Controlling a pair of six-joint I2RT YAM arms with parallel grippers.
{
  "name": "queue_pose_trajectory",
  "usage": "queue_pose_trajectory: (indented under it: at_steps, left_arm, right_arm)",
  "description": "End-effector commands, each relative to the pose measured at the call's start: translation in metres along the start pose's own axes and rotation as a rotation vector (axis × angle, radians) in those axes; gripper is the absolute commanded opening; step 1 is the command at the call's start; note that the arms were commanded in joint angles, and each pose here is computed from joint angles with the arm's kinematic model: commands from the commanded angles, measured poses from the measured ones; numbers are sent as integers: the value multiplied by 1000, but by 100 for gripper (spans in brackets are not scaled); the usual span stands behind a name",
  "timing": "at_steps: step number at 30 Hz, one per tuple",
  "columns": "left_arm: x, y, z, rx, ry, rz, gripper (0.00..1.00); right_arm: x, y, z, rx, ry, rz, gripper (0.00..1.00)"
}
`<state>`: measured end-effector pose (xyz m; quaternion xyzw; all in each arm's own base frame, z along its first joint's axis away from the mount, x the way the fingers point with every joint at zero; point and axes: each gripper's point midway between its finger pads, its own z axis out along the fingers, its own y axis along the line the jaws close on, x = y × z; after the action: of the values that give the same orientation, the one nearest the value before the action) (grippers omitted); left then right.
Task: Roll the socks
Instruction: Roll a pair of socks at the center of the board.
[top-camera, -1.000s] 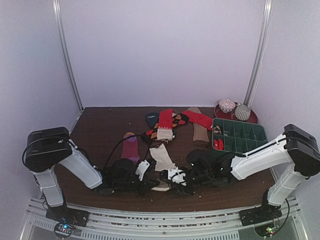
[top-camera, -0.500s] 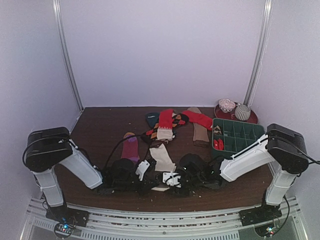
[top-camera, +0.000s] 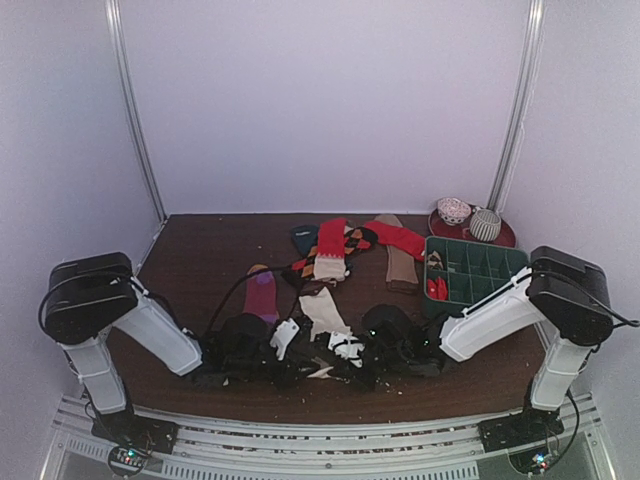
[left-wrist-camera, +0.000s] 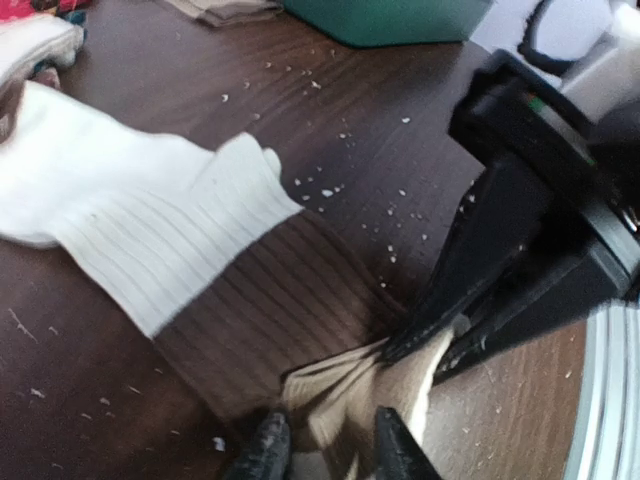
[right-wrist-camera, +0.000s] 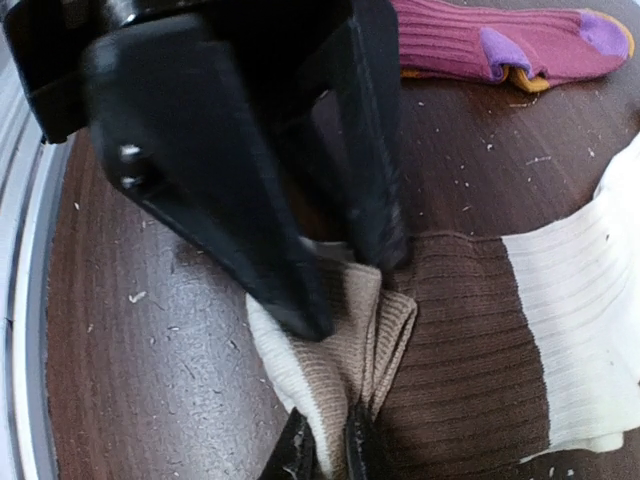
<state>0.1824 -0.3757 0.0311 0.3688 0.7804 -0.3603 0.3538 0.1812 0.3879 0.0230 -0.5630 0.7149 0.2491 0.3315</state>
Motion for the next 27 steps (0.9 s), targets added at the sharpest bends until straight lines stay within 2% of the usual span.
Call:
queue_pose_trajectory:
  at_steps: [1, 2, 4, 6, 8, 17, 21, 24, 27]
  left_arm:
    - [-22, 6, -19, -52, -51, 91, 49]
    - [-29, 6, -24, -63, -74, 111, 58]
    - [-41, 4, -36, -77, -117, 153, 71]
    - [-52, -5, -47, -48, -165, 214, 78]
    - [-57, -13, -52, -12, -201, 266, 81]
    - [-41, -40, -23, 186, -195, 354, 78]
    - [-42, -44, -9, 222, -192, 377, 75]
    - [-39, -44, -3, 231, -179, 381, 68]
    - [-32, -43, 2, 241, -159, 378, 54]
  right_arm:
    - [67, 32, -6, -223, 221, 294, 10]
    - [70, 37, -8, -256, 233, 329, 10]
    - [76, 45, -10, -305, 262, 398, 10]
    - [84, 47, -12, -332, 286, 472, 10]
    - [91, 44, -13, -339, 311, 548, 10]
    - [119, 34, -16, -414, 443, 843, 10]
    - [124, 33, -17, -440, 482, 878, 10]
    - [130, 32, -17, -430, 516, 873, 10]
    - [132, 31, -18, -430, 519, 882, 10]
